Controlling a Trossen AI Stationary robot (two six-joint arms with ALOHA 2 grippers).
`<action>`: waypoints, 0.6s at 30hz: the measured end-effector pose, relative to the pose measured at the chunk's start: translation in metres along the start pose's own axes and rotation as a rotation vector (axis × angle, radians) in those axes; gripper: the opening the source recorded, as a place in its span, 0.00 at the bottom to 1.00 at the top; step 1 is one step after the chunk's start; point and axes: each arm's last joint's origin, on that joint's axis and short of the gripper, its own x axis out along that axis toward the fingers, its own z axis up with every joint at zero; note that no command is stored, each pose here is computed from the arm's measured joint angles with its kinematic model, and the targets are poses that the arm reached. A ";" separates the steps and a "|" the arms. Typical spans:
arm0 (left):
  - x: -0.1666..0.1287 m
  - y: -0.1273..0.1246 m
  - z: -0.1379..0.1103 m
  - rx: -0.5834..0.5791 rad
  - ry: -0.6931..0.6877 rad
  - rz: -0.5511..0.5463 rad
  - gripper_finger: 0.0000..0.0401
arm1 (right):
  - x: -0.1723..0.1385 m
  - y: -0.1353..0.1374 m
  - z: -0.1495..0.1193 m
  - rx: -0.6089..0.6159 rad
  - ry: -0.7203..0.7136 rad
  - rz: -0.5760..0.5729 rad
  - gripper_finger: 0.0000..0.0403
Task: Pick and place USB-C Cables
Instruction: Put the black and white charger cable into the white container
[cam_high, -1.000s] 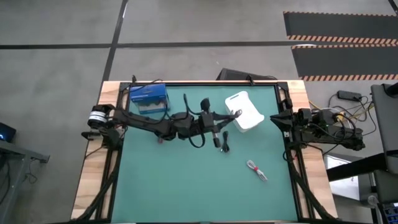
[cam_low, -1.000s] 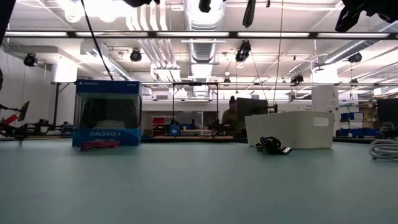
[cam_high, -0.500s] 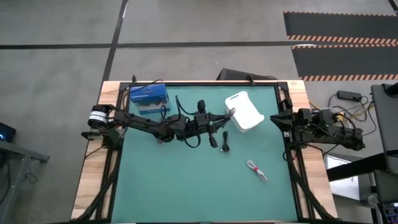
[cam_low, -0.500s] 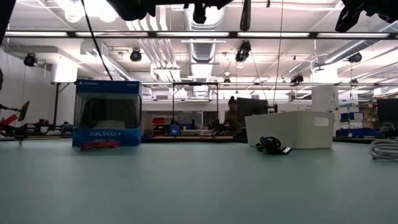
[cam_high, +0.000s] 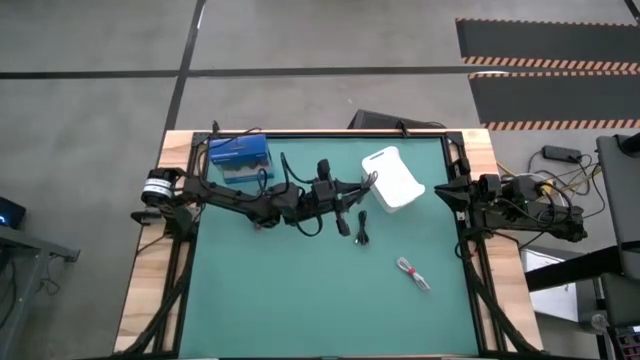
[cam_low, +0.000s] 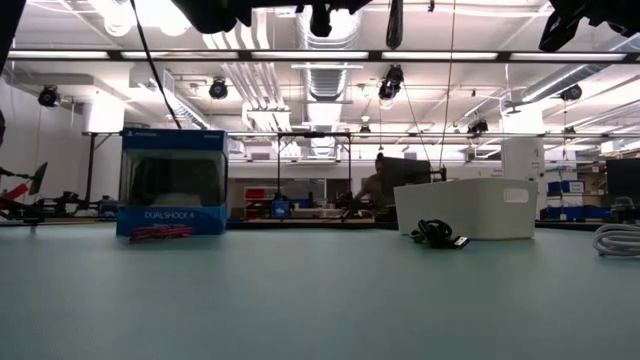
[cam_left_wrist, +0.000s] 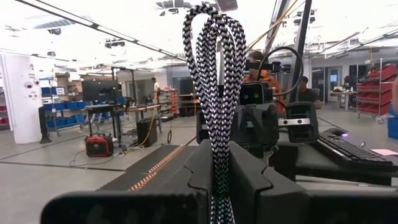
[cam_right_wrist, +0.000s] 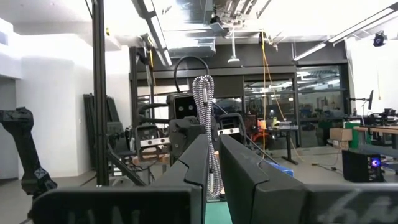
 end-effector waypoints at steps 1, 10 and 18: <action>0.000 0.000 0.000 0.000 0.000 0.001 0.03 | 0.000 0.000 0.000 0.000 0.000 0.000 0.07; 0.001 0.003 0.000 -0.002 -0.007 0.009 0.03 | 0.000 0.000 0.000 0.000 -0.001 0.000 0.07; 0.001 0.005 0.002 -0.016 -0.027 0.015 0.03 | 0.000 0.000 0.000 -0.008 -0.001 0.000 0.07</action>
